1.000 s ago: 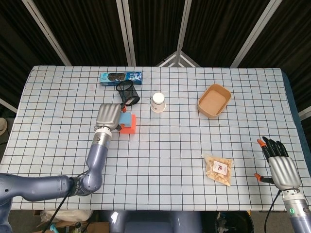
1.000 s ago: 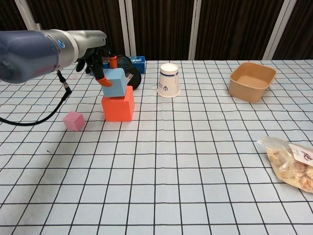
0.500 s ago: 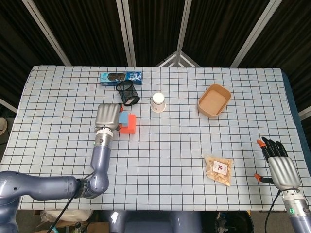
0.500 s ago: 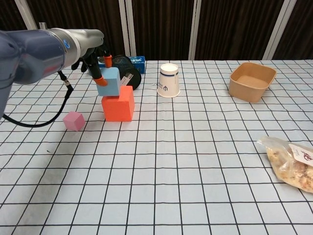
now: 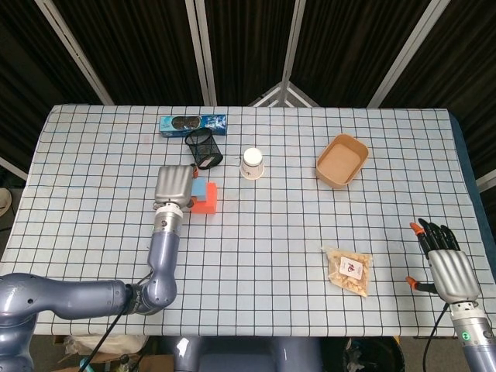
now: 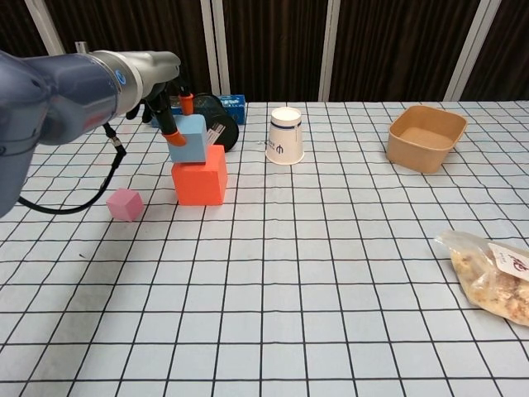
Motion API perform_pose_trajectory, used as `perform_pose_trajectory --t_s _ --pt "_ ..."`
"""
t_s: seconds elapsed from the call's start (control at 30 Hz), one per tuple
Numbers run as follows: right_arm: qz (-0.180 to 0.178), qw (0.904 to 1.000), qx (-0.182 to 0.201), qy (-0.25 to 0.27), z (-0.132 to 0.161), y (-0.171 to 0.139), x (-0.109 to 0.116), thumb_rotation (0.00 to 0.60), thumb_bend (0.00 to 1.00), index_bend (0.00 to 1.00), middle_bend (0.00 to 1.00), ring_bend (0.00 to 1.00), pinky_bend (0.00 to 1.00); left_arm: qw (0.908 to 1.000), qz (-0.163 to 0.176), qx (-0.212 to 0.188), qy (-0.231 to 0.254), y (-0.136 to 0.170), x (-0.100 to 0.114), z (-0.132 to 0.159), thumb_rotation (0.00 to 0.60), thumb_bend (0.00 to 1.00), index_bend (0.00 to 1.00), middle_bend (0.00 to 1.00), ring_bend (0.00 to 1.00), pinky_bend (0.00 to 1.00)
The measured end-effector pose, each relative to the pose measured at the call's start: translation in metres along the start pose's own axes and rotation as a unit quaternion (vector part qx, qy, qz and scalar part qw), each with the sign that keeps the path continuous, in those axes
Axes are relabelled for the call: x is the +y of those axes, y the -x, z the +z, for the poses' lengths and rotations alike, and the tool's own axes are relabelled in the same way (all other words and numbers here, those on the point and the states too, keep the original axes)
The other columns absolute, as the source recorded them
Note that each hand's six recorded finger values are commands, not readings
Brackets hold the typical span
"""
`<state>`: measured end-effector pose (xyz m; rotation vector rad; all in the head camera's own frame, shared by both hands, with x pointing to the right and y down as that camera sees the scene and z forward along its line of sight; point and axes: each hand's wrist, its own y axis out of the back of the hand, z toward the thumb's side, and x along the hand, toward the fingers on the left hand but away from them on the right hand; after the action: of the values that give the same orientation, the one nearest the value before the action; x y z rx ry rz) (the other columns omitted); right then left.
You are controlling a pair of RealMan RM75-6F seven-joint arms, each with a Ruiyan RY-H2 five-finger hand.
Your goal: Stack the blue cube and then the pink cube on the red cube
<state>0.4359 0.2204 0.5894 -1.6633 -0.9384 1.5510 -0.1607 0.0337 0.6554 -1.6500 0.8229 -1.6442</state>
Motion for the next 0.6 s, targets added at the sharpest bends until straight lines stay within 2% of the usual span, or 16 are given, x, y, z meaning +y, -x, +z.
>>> perform_pose_trajectory --t_s 0.6 --pt "-0.001 1.0 -0.001 0.003 -0.002 -0.0004 0.0017 0.6 0.09 0.0 0.04 0.02 0.0 1.0 0.001 -0.004 -0.002 0.0001 0.0005 0.0079 0.6 0.4 0.44 0.88 0.7 0.72"
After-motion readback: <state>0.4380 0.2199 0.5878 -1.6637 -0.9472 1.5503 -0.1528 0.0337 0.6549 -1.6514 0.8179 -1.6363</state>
